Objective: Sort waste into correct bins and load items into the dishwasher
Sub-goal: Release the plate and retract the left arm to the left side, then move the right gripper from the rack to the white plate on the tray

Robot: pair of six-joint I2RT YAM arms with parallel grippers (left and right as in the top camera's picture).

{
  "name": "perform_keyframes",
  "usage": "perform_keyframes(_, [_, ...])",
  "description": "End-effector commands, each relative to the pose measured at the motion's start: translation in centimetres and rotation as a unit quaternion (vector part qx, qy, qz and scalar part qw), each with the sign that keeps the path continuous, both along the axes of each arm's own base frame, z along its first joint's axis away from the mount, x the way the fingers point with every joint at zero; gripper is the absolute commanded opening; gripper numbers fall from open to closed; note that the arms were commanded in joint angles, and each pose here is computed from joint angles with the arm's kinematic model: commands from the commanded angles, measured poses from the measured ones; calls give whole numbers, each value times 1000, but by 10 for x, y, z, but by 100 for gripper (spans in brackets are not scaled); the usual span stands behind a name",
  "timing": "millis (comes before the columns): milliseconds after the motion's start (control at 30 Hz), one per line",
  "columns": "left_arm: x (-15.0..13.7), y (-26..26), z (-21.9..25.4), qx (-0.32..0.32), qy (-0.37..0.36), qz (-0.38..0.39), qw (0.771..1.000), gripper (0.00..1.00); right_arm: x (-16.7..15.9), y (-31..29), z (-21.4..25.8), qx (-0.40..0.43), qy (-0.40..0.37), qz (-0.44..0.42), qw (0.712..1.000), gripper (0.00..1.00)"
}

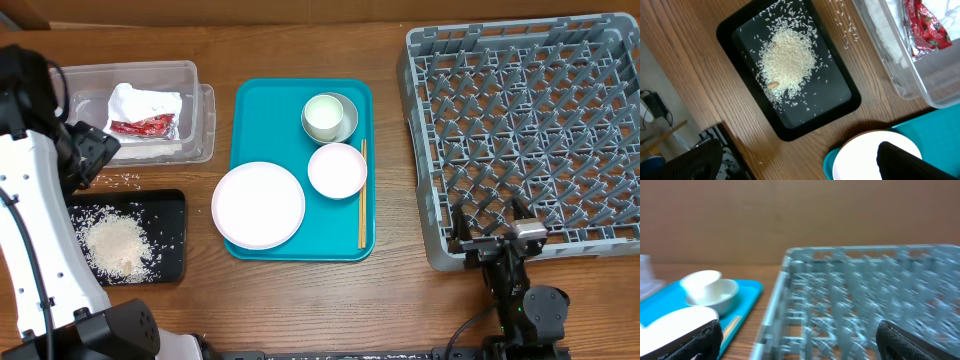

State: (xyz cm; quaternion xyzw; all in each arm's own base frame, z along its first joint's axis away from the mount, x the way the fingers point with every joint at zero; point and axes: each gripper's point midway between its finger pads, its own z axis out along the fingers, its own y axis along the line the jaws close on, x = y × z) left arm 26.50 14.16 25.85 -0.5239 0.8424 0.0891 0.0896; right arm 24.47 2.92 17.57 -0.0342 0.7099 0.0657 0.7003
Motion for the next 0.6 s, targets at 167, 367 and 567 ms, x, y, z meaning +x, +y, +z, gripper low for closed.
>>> perform_keyframes(167, [-5,1,-8,-24,13,-21,999,100,-88,126,15,104,36,447,888,100])
perform_keyframes(367, [-5,1,-8,-24,13,-21,999,100,-105,131,46,179,42,486,854,100])
perform_keyframes(567, [-5,0,-8,-24,13,-21,999,100,-91,116,80,229,-19,434,871,100])
